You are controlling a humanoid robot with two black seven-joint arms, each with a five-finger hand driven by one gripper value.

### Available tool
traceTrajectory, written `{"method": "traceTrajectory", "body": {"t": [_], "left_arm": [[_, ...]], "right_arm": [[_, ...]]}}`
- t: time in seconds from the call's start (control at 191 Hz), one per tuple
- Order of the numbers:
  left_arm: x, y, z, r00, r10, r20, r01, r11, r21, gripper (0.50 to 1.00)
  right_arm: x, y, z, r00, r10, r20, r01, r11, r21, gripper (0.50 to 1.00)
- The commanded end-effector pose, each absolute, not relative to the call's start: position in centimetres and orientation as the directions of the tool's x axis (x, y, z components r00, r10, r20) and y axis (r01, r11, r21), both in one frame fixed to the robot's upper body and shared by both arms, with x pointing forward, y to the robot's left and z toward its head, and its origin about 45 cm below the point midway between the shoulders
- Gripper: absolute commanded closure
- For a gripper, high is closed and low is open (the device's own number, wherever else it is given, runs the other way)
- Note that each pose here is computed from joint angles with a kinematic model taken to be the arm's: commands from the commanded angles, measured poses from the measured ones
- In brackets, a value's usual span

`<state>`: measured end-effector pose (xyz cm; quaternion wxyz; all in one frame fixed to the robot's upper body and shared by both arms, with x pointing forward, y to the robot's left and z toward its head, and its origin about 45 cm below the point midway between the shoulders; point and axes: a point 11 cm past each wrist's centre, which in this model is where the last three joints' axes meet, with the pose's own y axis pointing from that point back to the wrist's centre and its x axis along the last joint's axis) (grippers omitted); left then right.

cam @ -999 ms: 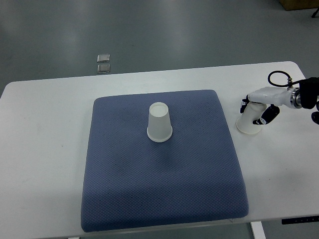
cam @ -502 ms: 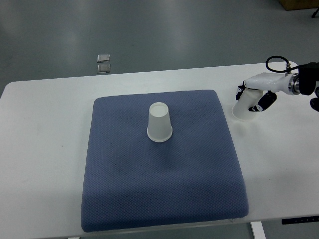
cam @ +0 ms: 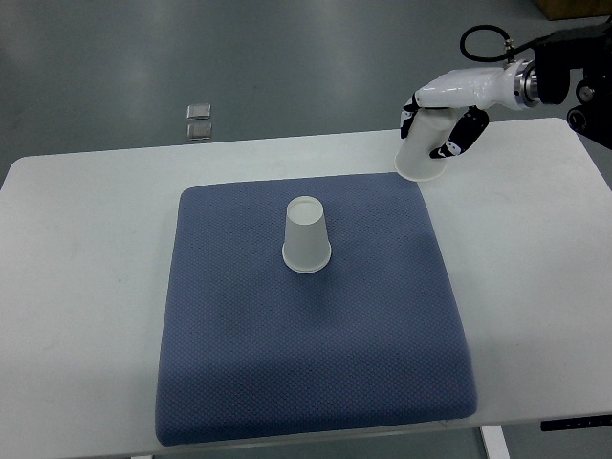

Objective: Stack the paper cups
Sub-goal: 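Lift the cup with the right hand and carry it over the pad cup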

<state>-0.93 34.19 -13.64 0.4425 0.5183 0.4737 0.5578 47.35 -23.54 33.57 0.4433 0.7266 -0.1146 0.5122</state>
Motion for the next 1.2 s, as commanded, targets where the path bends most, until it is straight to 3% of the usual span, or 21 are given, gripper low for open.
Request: {"method": "traceTrajectory", "body": {"t": [0.0, 0.288, 0.748, 1.193], "left_arm": [[-1.0, 34.2, -13.6, -0.071, 0.985, 0.159, -0.001, -0.16, 0.987, 0.5], [-1.0, 34.2, -13.6, -0.071, 0.985, 0.159, -0.001, -0.16, 0.987, 0.5], [-0.9, 34.2, -13.6, -0.071, 0.985, 0.159, -0.003, -0.16, 0.987, 0.5], [-0.9, 34.2, -13.6, -0.071, 0.985, 0.159, -0.003, -0.16, 0.987, 0.5]], "right_arm": [[47.2, -20.9, 34.9, 0.434, 0.315, 0.844, -0.587, -0.613, 0.53, 0.873], [44.9, -14.3, 35.9, 0.417, 0.399, 0.816, -0.447, -0.692, 0.567, 0.871], [43.1, -7.9, 36.1, 0.394, 0.472, 0.789, -0.336, -0.725, 0.601, 0.865], [43.9, -8.7, 34.0, 0.436, 0.455, 0.776, -0.351, -0.708, 0.612, 0.863]]}}
